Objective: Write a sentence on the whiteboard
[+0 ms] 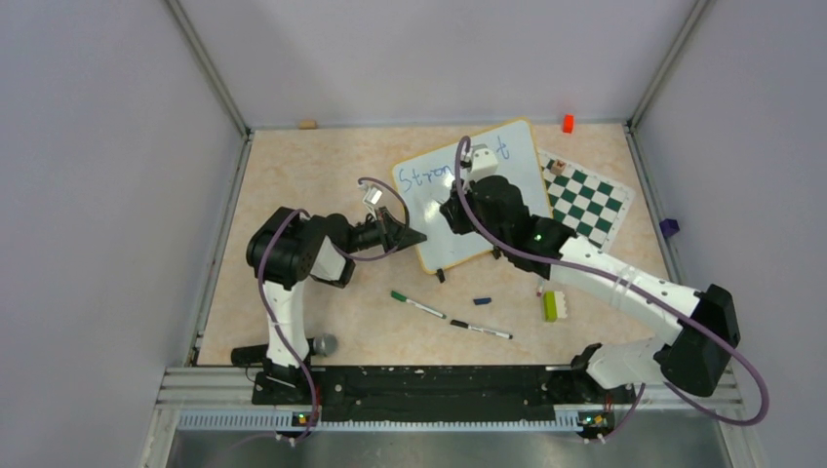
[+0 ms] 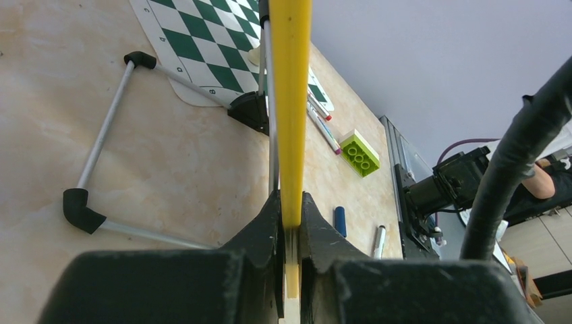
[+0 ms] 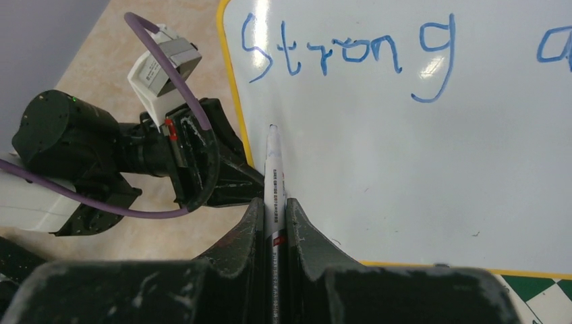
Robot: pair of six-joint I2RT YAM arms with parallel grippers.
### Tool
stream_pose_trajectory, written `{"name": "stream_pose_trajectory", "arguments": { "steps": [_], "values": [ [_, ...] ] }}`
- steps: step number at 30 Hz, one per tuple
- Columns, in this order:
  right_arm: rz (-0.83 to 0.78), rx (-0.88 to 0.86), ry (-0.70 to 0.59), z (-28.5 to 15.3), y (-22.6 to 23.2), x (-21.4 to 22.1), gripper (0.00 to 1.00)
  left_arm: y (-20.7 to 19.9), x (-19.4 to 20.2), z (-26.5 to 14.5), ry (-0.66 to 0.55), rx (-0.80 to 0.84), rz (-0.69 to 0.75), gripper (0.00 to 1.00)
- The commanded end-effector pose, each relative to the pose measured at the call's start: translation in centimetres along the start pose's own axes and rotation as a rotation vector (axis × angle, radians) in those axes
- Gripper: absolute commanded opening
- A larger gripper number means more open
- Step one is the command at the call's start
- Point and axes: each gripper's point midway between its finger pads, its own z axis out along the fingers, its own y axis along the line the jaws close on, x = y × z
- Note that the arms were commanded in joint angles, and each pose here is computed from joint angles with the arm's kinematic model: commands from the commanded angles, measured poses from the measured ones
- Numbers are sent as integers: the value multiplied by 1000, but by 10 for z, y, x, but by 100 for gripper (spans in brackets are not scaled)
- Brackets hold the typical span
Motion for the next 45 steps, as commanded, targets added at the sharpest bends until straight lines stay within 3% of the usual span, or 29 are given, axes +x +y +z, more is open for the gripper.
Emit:
{"name": "stream_pose_trajectory", "arguments": {
  "steps": [1,20,45],
  "values": [
    [-5,-57,-53,10,21,-21,0,-8,11,5,36,55,21,0],
    [-45,53,62,47,33,4,0,-12,14,5,42,62,70,0],
    [-92,134,203,40,21,19,0,-17,17,8,62,93,119,0]
  ]
}}
